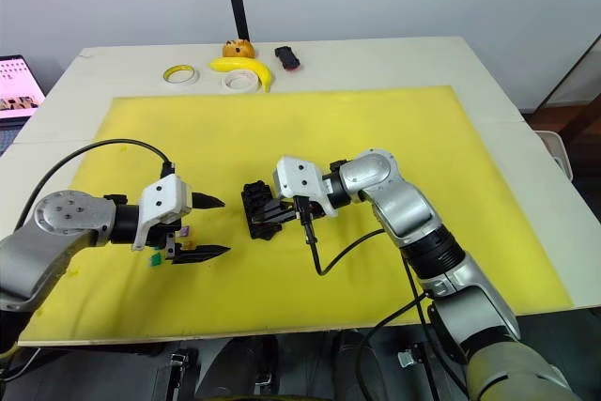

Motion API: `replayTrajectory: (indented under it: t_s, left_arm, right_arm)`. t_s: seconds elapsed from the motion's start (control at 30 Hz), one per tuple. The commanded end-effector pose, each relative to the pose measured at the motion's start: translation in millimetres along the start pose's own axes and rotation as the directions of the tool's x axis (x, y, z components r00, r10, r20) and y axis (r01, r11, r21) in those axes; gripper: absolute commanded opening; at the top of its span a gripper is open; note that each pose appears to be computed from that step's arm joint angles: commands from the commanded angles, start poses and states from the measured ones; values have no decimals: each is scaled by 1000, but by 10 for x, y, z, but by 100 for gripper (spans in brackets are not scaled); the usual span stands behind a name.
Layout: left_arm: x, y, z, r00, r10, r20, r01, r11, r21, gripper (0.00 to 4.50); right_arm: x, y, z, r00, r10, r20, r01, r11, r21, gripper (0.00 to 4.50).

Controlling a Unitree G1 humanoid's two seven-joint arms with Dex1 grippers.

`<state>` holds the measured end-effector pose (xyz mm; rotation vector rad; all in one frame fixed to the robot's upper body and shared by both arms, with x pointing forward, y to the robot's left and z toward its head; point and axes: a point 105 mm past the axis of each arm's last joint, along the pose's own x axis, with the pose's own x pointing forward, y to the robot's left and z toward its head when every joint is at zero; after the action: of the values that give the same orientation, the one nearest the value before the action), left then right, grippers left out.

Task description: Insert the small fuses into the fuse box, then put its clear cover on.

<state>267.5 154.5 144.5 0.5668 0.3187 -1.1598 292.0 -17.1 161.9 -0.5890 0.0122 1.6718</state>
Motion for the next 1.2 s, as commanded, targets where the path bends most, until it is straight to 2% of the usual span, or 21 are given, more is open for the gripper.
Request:
replayTrajectory:
  t_s: [0.03, 0.27, 0.37, 0.43, 0.6, 0.7, 0.8, 0.87, 0.93, 1.03, 1.1, 1.2]
  left_arm:
    - [-90, 59, 72, 999, 36, 2, -36, 999, 34, 450]
    - [-98, 78, 81, 999, 42, 1, -42, 998, 37, 450]
    - [-106, 90, 80, 999, 46, -1, -46, 998, 38, 450]
    - [-112, 104, 78, 999, 51, -2, -51, 998, 38, 450]
    - [-114, 109, 83, 998, 57, 3, -57, 998, 34, 450]
    - [-151, 133, 99, 997, 73, 15, -73, 997, 19, 450]
    - [-277, 163, 191, 993, 87, 76, -85, 996, -35, 450]
    - [-407, 175, 302, 985, 95, 143, -82, 992, -94, 450]
    - [-564, 185, 332, 980, 118, 161, -96, 986, -136, 450]
    - [-760, 176, 248, 981, 152, 119, -129, 976, -177, 450]
    - [-964, 168, 111, 979, 196, 52, -182, 962, -202, 450]
    - [-1273, 109, -165, 968, 246, -58, -253, 935, -249, 450]
  right_arm:
    - [27, -61, 10, 999, -31, 17, 31, 999, -12, 3]
    - [114, -3, -310, 998, -1, -70, 2, 1000, 22, 3]
    - [131, 26, -360, 996, 12, -86, -11, 1000, 12, 3]
    - [132, -14, -363, 996, -3, -95, 3, 1000, -1, 3]
    - [62, -104, -134, 999, -26, -41, 25, 999, -36, 3]
    - [-66, -154, 171, 999, -41, 33, 42, 998, -43, 3]
    - [-228, -155, 357, 996, -62, 66, 66, 996, -57, 3]
    - [-356, -157, 420, 994, -84, 63, 88, 994, -66, 3]
    - [-500, -161, 384, 993, -116, 3, 115, 989, -89, 3]
    - [-693, -158, 289, 985, -153, -80, 144, 984, -108, 3]
    - [-926, -173, 182, 969, -199, -147, 185, 977, -104, 3]
    - [-1267, -241, -25, 922, -291, -254, 277, 957, -90, 91]
